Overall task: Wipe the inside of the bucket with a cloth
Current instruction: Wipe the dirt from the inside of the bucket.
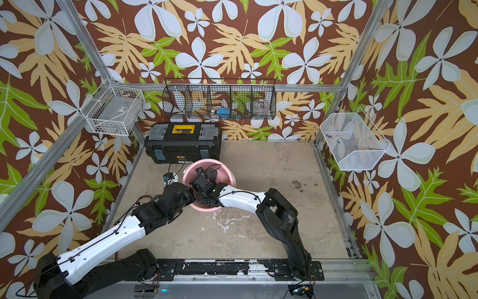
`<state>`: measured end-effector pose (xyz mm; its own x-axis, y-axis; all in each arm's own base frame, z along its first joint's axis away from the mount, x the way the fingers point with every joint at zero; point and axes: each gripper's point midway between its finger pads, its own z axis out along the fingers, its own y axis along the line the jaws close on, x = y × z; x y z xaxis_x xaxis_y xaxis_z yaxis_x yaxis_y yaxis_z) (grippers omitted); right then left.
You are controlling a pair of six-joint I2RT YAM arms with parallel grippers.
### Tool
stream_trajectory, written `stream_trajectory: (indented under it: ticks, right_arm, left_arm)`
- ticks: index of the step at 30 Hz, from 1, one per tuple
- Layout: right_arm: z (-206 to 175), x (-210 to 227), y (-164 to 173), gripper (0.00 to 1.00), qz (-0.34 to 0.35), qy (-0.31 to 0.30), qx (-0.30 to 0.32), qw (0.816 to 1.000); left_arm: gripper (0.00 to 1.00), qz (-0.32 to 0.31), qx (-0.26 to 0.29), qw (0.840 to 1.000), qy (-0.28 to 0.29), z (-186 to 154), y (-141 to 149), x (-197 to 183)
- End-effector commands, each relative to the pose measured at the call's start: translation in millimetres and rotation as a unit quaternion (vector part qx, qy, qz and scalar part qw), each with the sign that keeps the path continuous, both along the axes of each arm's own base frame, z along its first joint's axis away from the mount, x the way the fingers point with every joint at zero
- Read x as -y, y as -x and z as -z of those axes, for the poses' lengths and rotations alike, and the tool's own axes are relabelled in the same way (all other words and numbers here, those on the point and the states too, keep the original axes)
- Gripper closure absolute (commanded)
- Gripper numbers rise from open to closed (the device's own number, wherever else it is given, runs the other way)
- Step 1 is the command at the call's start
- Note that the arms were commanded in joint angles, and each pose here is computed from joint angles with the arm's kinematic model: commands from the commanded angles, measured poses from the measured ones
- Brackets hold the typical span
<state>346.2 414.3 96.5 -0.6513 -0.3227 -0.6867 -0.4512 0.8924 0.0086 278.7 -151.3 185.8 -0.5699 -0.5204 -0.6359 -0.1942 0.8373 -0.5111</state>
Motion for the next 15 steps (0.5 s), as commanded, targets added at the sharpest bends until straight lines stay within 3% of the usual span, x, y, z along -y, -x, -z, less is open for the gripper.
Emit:
stream_trajectory:
  ticks: [1,5,11,15]
  right_arm:
    - [13.2,12.4,5.6,1.00,-0.021,0.061,-0.009,0.998]
    - [8.0,-7.0,30.9,1.00,-0.086,0.010,-0.053,0.995]
    - [22.4,-10.4,70.9,1.00,-0.157,0.013,-0.138,0.978]
    - [19.2,-12.2,95.6,1.00,-0.197,-0.021,-0.174,0.965]
  left_arm:
    - [1.00,0.037,0.027,0.998,0.036,-19.2,-1.7,17.9]
    - [1.00,0.025,0.028,0.999,0.022,-19.2,-4.0,12.9]
    - [1.00,-0.002,0.039,0.999,0.014,-22.5,-5.2,1.3]
    - [1.00,-0.014,0.038,0.999,-0.001,-18.9,-8.0,-2.5]
